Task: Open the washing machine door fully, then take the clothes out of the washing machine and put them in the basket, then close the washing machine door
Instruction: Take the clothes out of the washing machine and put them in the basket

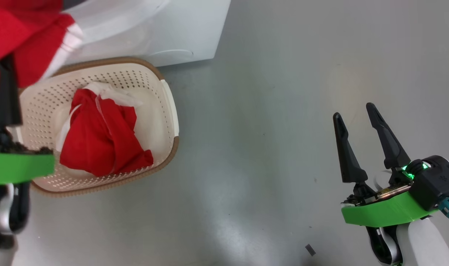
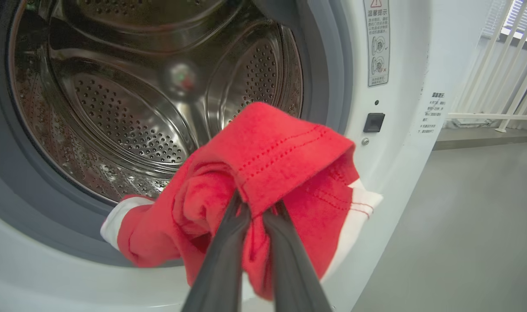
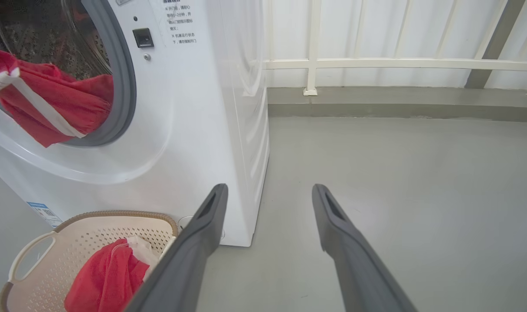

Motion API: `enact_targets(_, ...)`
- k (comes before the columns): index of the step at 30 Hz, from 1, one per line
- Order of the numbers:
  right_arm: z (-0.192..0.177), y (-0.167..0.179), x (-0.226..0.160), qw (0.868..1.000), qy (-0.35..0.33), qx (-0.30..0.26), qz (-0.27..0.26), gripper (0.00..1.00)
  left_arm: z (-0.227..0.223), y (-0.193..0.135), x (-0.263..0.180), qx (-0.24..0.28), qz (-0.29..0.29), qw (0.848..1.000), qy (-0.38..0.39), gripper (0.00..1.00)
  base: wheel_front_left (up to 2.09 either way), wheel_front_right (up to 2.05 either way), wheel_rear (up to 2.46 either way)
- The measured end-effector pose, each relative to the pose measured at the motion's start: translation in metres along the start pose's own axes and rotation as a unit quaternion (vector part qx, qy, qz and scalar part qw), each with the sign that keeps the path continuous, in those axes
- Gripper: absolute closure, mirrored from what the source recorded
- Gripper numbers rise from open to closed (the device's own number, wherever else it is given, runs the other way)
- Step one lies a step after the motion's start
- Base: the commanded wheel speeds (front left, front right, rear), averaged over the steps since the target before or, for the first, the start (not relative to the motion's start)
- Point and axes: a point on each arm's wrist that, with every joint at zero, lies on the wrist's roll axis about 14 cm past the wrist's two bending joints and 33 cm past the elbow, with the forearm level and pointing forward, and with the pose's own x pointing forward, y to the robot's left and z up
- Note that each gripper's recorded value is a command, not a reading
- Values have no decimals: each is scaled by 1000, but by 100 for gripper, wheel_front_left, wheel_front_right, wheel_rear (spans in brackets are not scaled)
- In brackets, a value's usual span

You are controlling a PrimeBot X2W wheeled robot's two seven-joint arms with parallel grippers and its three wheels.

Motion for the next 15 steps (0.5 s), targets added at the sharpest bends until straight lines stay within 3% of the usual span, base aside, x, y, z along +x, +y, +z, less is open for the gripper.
enact_targets(15, 15, 6, -9, 1000, -19, 3, 6, 0, 22, -17, -44, -28, 20, 999, -14, 100, 0, 0, 0)
